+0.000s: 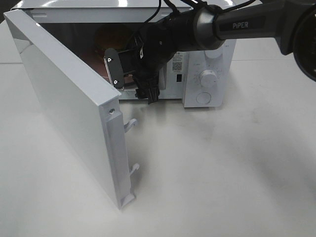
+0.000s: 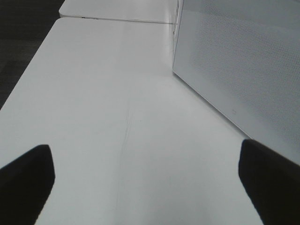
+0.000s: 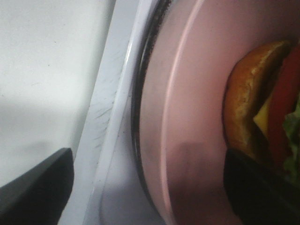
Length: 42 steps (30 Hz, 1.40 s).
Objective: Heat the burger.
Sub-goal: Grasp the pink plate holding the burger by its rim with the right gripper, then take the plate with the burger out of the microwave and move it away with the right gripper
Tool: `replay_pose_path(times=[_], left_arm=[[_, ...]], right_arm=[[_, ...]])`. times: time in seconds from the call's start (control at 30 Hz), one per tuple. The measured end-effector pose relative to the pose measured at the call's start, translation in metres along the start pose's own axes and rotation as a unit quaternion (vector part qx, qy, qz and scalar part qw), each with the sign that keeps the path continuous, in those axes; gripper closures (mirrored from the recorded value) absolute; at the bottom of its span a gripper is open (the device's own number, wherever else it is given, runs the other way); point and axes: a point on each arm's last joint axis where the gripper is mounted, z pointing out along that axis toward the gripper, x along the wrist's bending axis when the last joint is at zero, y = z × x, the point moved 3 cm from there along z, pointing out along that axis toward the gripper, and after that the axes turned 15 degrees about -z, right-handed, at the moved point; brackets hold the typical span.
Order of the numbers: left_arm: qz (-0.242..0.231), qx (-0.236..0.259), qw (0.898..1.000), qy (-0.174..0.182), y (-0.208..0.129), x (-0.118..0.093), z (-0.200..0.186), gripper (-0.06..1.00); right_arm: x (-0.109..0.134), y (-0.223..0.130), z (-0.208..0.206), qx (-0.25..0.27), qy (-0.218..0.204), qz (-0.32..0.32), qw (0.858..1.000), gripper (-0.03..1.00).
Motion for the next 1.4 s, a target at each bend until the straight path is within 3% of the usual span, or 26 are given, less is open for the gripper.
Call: replay_pose_path(times=[0.17,0.23,0.33,0.4,0.5,0.53,0.57,0.63,1.13,1.4], left_arm=[[-0.003,0.000,1.000,0.000,0.000,0.000,0.000,-0.05],[0.000,0.000,1.000,0.000,0.000,0.000,0.000,-0.05],[0.000,0.000,1.000,0.000,0.000,0.000,0.000,-0.05],[0.000,0.000,1.000,0.000,0.000,0.000,0.000,-0.05],[0.000,0.000,1.000,0.000,0.000,0.000,0.000,-0.05],[0.000,0.000,1.000,0.000,0.000,0.000,0.000,-0.05],[0.000,0.000,1.000,0.000,0.000,0.000,0.000,-0.05],[-0.003,0.000,1.000,0.000,0.000,0.000,0.000,-0.05],[0.000,0.000,1.000,0.000,0.000,0.000,0.000,-0.05],[-0.003,0.000,1.000,0.000,0.000,0.000,0.000,-0.05]], right_arm=[[0.004,-0.004,0.006,0.003,0.006,0.004,1.000,0.18],[0.007,-0.003,0.010,0.000,0.011,0.010,1.000,0.28],[0.007,-0.004,0.011,0.000,0.011,0.013,1.000,0.33],[0.010,-0.004,0.011,-0.003,0.026,0.022,0.999,0.54],[0.011,-0.003,0.011,-0.005,0.031,0.023,0.999,0.61],[0.012,0.001,0.010,-0.009,0.036,0.027,0.999,0.76],[0.009,0.001,0.009,-0.007,0.027,0.021,0.999,0.82],[0.005,-0.001,0.010,-0.005,0.010,0.007,1.000,0.86],[0.005,-0.005,0.003,-0.004,0.023,-0.003,1.000,0.86],[0.016,-0.002,-0.013,-0.023,0.044,-0.045,0.998,0.86]])
